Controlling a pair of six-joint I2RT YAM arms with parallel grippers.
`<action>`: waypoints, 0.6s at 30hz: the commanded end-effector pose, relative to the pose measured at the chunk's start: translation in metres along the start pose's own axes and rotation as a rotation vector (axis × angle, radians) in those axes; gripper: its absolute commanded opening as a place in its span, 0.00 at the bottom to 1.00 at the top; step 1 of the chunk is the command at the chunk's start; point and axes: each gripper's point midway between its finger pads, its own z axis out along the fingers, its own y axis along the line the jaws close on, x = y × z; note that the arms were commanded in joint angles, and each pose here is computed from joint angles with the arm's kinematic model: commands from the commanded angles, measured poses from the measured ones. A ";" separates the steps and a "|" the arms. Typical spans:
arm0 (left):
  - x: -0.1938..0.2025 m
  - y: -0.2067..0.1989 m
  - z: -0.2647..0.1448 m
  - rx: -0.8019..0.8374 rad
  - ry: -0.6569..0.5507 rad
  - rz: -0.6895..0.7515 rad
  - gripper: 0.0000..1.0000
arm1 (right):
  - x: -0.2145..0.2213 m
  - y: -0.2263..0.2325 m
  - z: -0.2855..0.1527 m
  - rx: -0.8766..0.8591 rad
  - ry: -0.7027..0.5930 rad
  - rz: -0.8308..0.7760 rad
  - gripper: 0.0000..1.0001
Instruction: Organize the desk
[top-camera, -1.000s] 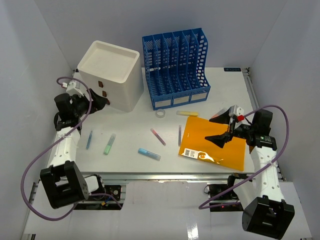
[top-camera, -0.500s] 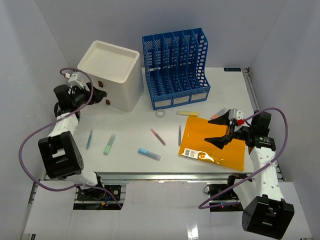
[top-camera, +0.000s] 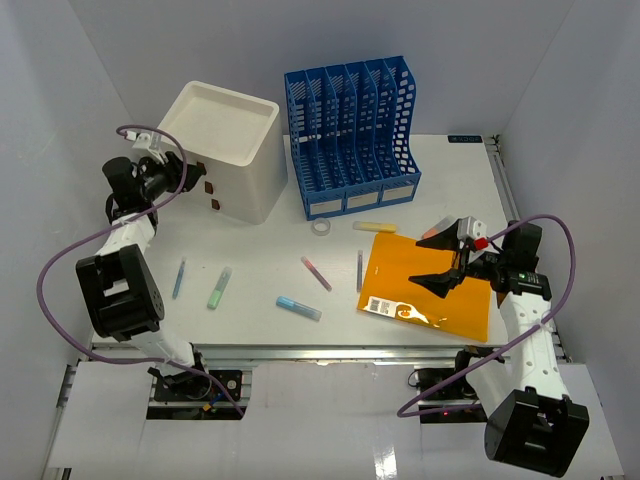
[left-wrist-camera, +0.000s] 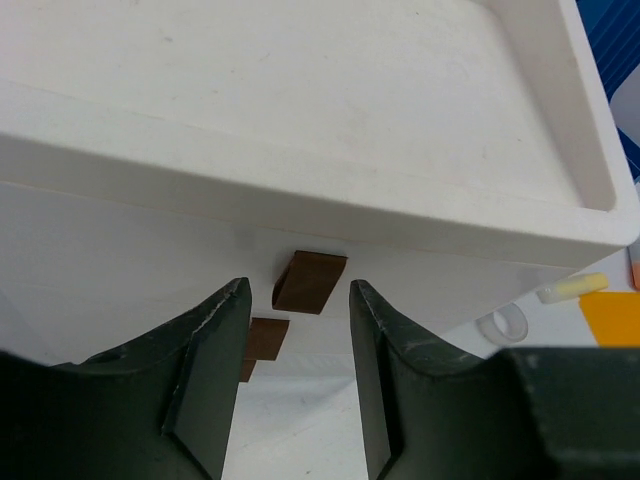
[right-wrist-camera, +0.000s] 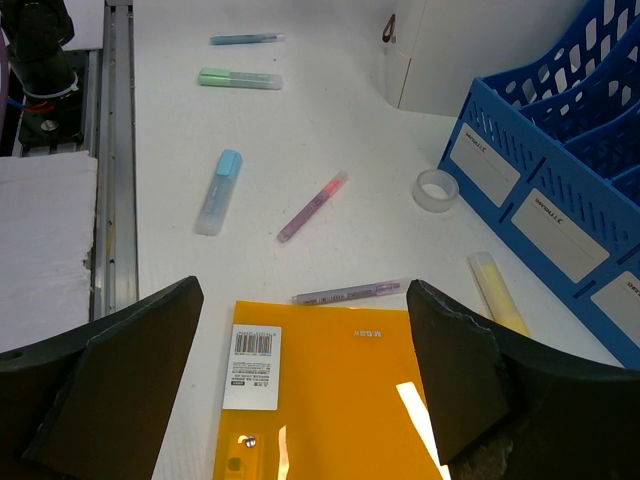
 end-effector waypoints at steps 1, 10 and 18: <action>-0.021 -0.010 0.001 0.066 -0.032 0.062 0.55 | -0.002 0.001 0.001 -0.016 -0.017 -0.014 0.89; -0.018 0.001 0.006 0.038 -0.029 0.045 0.57 | -0.001 0.001 0.001 -0.016 -0.016 -0.011 0.89; -0.009 0.007 0.014 0.033 -0.011 0.010 0.55 | 0.000 0.000 0.001 -0.015 -0.015 -0.004 0.89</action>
